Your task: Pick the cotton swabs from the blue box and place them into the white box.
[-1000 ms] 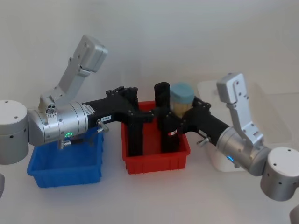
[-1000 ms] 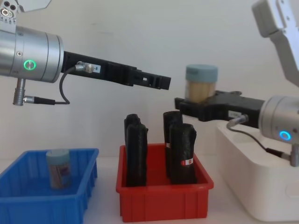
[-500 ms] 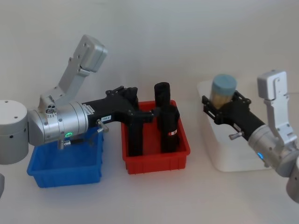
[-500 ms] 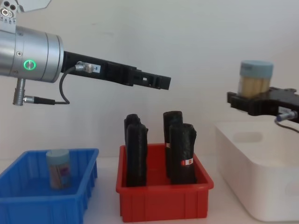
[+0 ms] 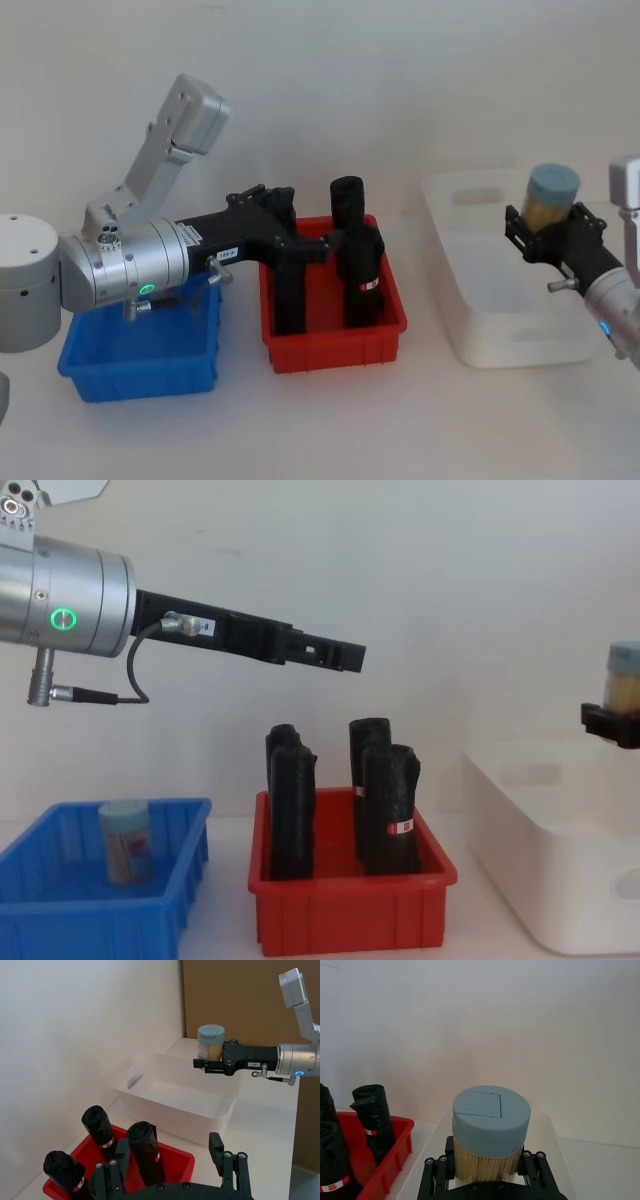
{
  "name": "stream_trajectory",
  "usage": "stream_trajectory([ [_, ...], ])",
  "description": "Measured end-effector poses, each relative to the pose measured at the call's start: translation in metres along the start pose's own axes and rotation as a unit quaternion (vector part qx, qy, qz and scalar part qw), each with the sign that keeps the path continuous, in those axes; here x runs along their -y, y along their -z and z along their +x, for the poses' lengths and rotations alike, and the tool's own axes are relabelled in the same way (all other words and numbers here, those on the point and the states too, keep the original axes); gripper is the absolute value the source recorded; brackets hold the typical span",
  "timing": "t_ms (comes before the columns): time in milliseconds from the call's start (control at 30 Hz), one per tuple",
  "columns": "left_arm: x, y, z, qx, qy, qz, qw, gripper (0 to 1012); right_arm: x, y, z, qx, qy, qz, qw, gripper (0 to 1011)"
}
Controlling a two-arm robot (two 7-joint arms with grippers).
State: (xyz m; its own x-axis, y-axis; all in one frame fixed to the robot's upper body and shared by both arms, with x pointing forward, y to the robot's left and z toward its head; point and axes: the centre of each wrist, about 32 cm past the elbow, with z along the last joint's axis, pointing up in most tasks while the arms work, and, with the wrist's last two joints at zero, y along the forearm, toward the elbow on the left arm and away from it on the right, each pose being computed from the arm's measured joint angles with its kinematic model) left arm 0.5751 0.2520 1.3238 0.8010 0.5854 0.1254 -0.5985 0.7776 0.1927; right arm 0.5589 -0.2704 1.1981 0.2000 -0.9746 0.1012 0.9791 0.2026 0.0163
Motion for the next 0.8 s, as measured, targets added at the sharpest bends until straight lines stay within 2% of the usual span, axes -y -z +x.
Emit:
stream_trajectory([
  [267, 0.0, 0.0, 0.0, 0.0, 0.0, 0.0, 1.0, 1004, -0.01, 0.01, 0.011, -0.005, 0.01, -0.035, 0.9993, 647],
  [667, 0.0, 0.0, 0.0, 0.0, 0.0, 0.0, 1.0, 1004, -0.023, 0.023, 0.018, -0.01, 0.0, -0.073, 0.9973, 649],
  [733, 0.0, 0.0, 0.0, 0.0, 0.0, 0.0, 1.0, 1004, -0.024, 0.024, 0.018, -0.01, -0.001, -0.075, 0.9971, 667],
  [800, 0.0, 0.0, 0.0, 0.0, 0.0, 0.0, 1.0, 1004, -0.025, 0.025, 0.018, -0.011, -0.002, -0.078, 0.9969, 743],
])
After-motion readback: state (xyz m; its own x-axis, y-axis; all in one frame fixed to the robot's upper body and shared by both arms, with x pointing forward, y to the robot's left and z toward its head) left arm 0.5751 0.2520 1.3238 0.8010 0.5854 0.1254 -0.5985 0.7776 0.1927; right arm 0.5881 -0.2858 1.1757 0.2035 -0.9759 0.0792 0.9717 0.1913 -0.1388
